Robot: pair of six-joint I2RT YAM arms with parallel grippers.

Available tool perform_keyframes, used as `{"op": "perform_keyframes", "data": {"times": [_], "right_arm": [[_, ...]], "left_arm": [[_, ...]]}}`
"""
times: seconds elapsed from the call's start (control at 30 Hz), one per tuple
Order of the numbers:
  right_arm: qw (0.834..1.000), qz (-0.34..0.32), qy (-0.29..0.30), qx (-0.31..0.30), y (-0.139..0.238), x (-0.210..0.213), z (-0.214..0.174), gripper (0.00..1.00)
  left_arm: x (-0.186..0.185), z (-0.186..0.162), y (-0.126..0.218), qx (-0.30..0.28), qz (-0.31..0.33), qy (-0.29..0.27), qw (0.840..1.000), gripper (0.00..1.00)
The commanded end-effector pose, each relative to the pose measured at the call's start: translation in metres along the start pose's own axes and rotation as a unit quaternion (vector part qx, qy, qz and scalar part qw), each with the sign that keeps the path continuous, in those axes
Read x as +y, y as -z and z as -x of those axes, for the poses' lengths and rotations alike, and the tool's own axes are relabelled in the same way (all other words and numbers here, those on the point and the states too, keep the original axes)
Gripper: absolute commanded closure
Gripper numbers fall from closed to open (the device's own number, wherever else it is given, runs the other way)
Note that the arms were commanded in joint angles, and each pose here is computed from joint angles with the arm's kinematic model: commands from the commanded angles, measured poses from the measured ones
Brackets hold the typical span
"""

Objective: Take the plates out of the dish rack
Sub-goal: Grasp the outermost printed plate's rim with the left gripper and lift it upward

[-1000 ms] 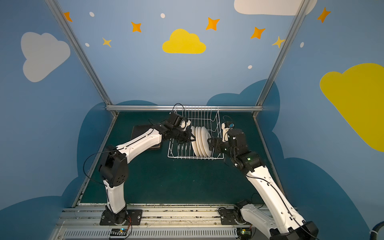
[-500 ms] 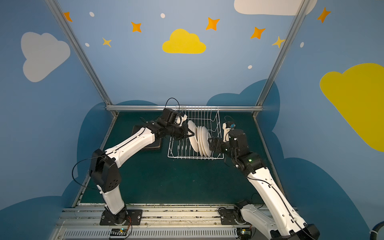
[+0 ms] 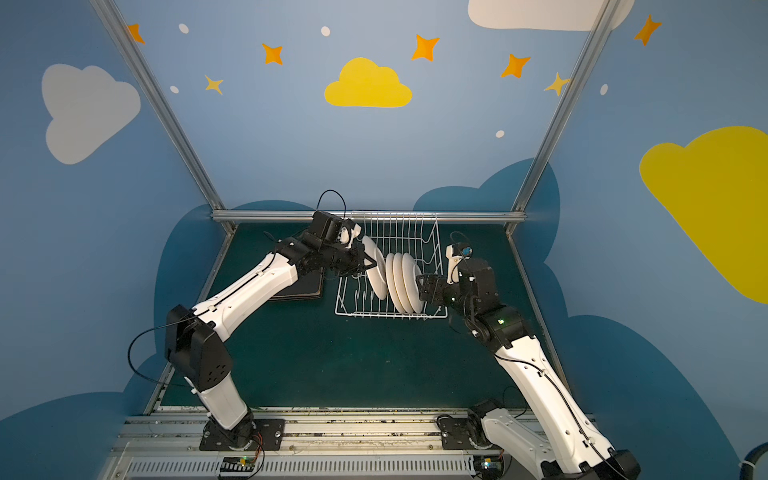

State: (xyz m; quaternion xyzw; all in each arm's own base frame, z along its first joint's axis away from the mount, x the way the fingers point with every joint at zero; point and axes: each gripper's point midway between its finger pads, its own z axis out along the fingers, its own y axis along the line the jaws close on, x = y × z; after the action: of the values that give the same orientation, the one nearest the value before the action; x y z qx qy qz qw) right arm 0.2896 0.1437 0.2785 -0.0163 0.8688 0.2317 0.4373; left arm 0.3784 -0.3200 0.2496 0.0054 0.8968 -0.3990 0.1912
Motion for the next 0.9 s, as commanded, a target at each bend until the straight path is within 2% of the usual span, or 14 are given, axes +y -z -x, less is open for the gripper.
{"op": "perform_keyframes", "data": {"times": [0.0,0.17,0.27,0.5,0.7,0.77,0.87], "right_arm": [[1.0,0.009,-0.005,-0.013,0.004,0.004,0.007,0.11],[1.0,0.013,-0.005,-0.013,0.004,0.006,0.009,0.12],[1.0,0.014,-0.007,-0.012,0.003,0.006,0.009,0.12],[1.0,0.018,-0.007,-0.011,0.003,0.009,0.011,0.11],[0.999,0.029,-0.017,-0.027,0.008,0.014,0.02,0.12],[0.999,0.035,-0.021,-0.034,0.01,0.017,0.024,0.12],[0.998,0.044,-0.034,-0.041,0.012,0.019,0.03,0.12]], "left_arm": [[-0.012,0.005,0.023,-0.022,-0.006,-0.027,0.999,0.97],[-0.015,0.012,0.036,-0.038,-0.009,-0.038,0.998,0.97],[-0.023,0.015,0.045,-0.051,-0.018,-0.064,0.996,0.97],[-0.052,0.022,0.077,-0.096,-0.044,-0.176,0.979,0.97],[-0.065,0.019,0.1,-0.142,-0.041,-0.29,0.945,0.97],[-0.067,0.016,0.106,-0.16,-0.029,-0.335,0.928,0.97],[-0.071,0.011,0.115,-0.195,-0.014,-0.407,0.892,0.97]]}}
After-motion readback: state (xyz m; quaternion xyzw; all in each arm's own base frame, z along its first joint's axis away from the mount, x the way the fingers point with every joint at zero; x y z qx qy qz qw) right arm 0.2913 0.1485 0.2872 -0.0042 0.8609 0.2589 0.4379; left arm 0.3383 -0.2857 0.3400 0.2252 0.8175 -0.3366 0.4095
